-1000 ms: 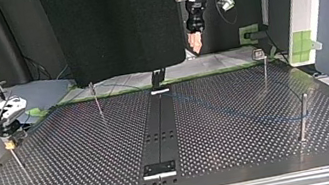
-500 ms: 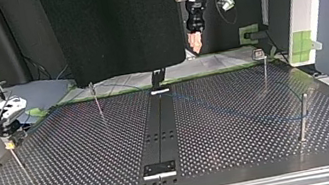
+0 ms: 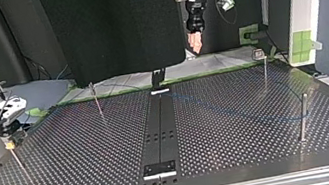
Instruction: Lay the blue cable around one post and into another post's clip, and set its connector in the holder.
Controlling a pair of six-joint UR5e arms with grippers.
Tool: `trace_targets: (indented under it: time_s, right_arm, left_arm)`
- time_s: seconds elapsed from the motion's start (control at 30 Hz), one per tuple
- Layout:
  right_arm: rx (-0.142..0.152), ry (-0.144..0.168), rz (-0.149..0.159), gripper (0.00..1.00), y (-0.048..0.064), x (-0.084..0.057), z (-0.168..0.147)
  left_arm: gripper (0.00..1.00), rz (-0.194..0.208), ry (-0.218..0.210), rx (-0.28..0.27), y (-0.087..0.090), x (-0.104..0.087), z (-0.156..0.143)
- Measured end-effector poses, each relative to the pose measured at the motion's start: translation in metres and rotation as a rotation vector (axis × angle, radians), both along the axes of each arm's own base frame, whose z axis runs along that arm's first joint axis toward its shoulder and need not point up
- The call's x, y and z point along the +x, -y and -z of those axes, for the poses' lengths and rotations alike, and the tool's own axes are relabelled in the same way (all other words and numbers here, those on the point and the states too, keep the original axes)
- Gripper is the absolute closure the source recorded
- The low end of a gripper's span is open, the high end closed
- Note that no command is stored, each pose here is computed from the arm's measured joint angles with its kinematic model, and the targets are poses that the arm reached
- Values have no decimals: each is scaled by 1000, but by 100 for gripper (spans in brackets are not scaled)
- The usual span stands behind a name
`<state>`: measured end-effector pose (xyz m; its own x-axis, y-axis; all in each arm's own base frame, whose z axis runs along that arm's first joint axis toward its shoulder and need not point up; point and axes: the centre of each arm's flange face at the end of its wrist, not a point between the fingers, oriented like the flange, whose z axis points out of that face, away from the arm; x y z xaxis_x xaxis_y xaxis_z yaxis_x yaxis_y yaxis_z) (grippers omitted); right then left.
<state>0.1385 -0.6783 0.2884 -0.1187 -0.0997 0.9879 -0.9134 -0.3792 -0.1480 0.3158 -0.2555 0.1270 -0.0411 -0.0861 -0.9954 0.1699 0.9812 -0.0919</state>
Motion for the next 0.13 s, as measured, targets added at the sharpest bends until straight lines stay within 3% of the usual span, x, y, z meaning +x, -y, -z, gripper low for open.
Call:
trace_targets:
  time_s: [0.13]
  right_arm:
    - [0,0,0,1,0,0,0]
  left_arm:
    - [0,0,0,0,0,0,0]
